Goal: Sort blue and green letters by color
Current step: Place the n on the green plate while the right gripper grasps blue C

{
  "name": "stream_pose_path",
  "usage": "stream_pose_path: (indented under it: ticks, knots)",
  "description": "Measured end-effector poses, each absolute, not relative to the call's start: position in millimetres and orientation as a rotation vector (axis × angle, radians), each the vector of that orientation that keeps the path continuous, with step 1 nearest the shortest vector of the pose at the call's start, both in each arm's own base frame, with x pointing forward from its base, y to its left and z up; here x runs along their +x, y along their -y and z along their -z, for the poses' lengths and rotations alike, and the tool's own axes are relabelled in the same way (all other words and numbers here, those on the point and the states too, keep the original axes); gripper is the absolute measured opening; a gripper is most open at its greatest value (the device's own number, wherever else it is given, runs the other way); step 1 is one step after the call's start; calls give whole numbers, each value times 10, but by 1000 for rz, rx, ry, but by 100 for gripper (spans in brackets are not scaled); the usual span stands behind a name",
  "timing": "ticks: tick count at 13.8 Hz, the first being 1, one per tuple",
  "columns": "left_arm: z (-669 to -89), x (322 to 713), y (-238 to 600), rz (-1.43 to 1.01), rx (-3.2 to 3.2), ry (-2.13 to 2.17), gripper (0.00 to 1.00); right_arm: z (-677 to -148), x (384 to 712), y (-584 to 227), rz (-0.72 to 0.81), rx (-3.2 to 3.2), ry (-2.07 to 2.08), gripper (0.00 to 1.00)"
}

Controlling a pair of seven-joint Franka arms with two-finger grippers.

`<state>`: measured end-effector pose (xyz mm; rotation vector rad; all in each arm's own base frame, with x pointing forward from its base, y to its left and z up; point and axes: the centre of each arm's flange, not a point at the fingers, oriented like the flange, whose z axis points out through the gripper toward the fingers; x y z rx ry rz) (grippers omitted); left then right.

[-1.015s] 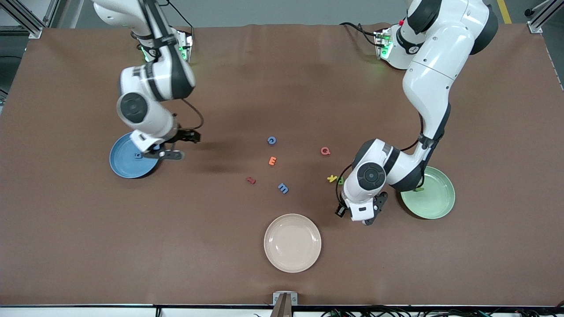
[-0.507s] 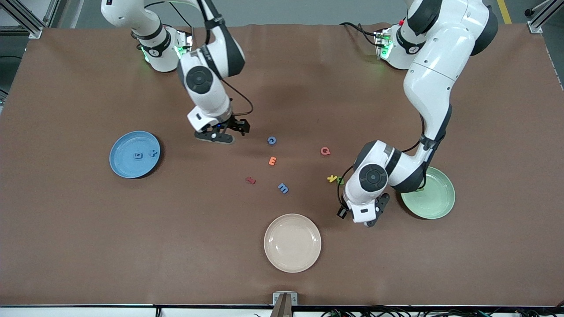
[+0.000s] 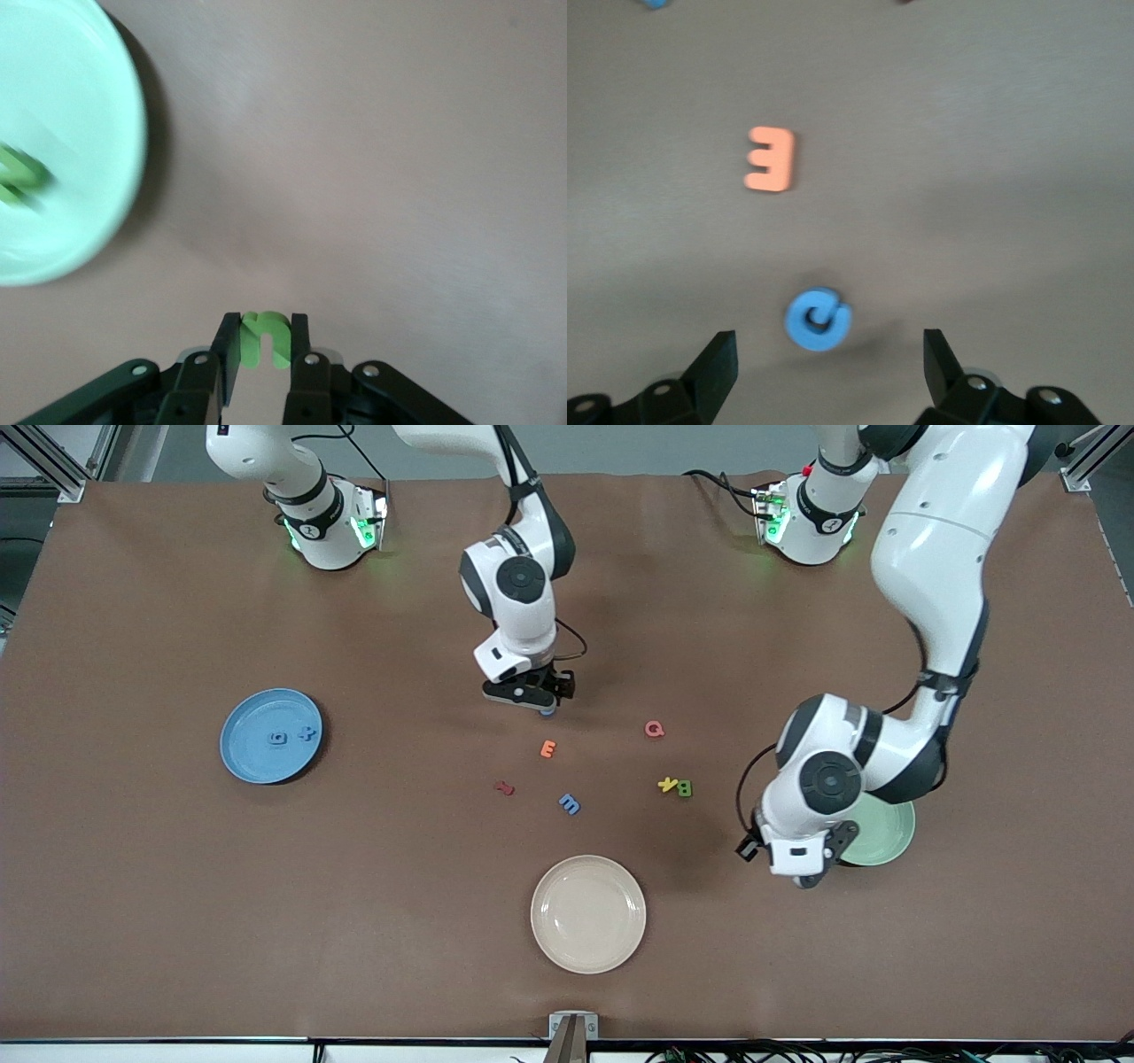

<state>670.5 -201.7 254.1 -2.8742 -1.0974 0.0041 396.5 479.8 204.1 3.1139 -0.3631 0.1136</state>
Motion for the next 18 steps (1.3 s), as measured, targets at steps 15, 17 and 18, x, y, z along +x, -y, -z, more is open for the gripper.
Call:
stream_pose_path:
  ticks: [15,17,18]
  knots:
    - [-2186,6310,581,-99,-2962,774,26,-1769,3966,-4857,-140,3075,353,67]
    - [-2189,6270,547,-103,-2959,776,26,-1785,3965,-4883,-145,3082,350,58]
    - [-2184,6250,544,-106,-2958,772,26,-1793,3968,-4891,-148,3084,350,52]
